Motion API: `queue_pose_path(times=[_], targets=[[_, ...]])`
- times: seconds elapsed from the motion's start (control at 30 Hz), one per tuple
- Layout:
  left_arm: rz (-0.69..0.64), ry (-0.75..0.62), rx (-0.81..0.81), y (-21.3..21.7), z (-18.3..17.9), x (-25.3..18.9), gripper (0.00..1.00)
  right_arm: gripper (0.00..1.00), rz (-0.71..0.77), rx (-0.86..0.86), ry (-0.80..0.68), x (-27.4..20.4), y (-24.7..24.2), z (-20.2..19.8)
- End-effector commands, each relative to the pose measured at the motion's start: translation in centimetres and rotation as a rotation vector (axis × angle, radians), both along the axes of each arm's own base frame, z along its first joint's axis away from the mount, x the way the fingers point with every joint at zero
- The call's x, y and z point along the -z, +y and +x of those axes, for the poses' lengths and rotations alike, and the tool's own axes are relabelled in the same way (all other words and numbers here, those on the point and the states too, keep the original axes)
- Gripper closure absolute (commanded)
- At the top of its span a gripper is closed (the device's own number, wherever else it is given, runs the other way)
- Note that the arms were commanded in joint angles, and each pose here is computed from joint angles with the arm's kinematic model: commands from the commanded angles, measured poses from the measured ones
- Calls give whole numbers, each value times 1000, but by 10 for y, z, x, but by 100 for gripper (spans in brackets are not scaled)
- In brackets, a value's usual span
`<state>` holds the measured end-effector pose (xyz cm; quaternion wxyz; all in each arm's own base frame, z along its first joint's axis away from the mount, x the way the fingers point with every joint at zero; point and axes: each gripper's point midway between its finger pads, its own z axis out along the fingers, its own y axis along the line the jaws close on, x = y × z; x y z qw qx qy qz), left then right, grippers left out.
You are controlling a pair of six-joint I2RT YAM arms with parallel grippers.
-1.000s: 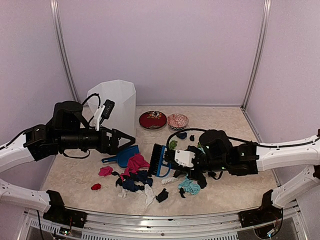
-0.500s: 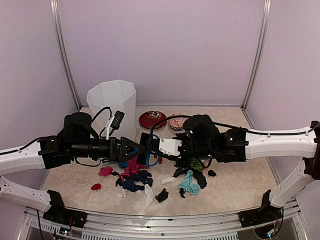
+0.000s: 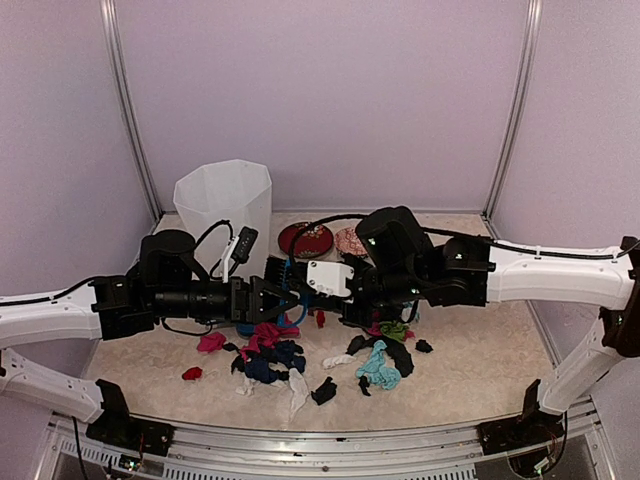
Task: Sweep away the paper scraps from the table
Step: Pass from the right arm to the left
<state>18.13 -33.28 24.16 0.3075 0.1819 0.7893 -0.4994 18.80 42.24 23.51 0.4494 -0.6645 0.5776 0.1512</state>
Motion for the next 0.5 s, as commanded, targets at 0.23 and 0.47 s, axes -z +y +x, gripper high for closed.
queue_pose_path(times=[0.23,0.47], targets=[[-1,-12,5,-2,0,-1,32,100,-87,12,0,17,-1,1],[24,11,12,-7,1,10,40,100,-70,-4,-9,11,2,-2]])
